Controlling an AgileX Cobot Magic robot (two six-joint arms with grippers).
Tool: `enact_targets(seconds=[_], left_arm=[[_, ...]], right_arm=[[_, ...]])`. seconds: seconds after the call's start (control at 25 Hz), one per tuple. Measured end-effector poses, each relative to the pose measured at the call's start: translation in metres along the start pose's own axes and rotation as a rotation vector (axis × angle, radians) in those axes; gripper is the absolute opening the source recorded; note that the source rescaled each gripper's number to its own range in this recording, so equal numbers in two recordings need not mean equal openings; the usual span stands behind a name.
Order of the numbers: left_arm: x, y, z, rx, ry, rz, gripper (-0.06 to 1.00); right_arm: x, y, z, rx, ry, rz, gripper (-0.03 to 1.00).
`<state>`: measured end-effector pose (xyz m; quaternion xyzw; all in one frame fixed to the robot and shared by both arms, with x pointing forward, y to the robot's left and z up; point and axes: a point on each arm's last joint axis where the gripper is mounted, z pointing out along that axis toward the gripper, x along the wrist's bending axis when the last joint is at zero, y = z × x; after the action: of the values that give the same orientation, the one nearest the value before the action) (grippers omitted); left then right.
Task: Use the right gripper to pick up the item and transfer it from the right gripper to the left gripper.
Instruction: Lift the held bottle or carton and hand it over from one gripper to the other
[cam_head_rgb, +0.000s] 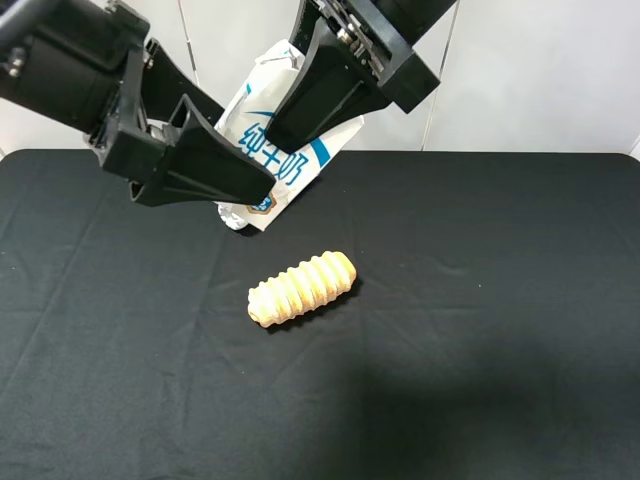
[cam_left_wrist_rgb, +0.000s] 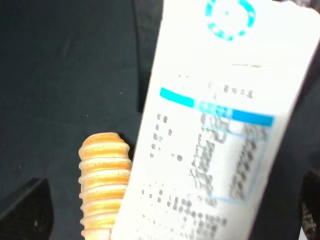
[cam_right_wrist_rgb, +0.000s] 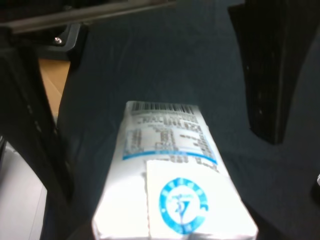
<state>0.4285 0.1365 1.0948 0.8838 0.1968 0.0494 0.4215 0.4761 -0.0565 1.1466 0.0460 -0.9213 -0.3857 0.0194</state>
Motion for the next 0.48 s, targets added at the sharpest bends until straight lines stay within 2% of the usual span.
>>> enact_targets(seconds=[0.36,0.48], left_arm=[[-0.0022,0.0013,0.003,0.009,-0.056,0.051,0.9],[-0.0033,0.0004,0.0029,0.019,-0.068,0.062,0.84]], right_arm=[[0.0018,0.0045,-0.0002,-0.05,0.019,-0.075,0.03],[0.0023,0.0058,-0.0003,-0.065,0.023,-0.095,0.03]])
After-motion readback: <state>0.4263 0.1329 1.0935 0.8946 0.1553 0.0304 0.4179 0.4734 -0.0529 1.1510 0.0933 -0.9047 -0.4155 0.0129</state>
